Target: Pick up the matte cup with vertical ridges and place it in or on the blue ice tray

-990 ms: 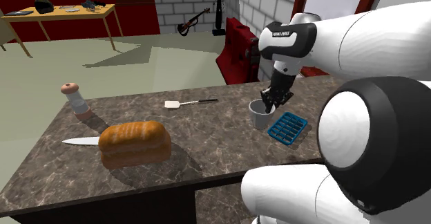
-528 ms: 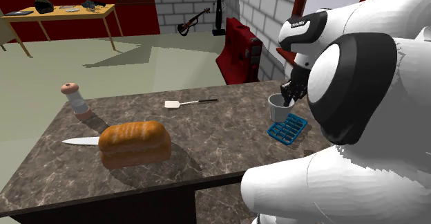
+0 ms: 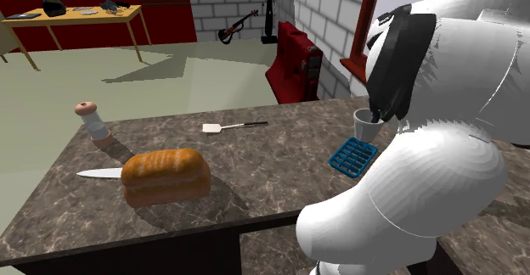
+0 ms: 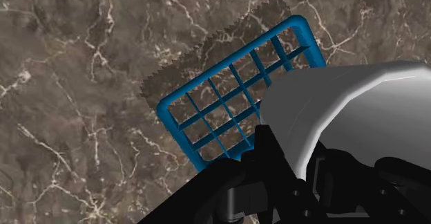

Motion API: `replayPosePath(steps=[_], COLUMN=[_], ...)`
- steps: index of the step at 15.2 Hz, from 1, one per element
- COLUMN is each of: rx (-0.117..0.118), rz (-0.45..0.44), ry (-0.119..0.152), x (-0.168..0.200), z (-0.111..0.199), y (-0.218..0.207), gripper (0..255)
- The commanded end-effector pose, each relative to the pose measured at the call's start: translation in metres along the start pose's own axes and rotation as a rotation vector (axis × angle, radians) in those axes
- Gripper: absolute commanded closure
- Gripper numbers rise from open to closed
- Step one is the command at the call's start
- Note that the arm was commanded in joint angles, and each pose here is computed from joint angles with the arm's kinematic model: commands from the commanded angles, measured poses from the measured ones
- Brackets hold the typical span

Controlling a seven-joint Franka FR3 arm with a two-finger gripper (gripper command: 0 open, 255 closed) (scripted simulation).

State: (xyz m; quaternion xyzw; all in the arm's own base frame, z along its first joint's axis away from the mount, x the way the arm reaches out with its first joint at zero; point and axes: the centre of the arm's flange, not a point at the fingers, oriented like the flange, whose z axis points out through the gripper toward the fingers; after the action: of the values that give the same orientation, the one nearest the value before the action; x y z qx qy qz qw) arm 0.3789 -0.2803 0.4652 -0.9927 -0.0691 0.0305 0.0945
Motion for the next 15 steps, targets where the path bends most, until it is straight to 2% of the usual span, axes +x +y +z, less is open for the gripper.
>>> replayPosePath(steps=[1, 15], rx=[-0.001, -0.001], rz=[-0.001, -0.001], ry=[0.000, 0.000], x=[0.001, 0.004], z=[0.008, 0.080], y=[0.007, 0.021], gripper=[255, 255])
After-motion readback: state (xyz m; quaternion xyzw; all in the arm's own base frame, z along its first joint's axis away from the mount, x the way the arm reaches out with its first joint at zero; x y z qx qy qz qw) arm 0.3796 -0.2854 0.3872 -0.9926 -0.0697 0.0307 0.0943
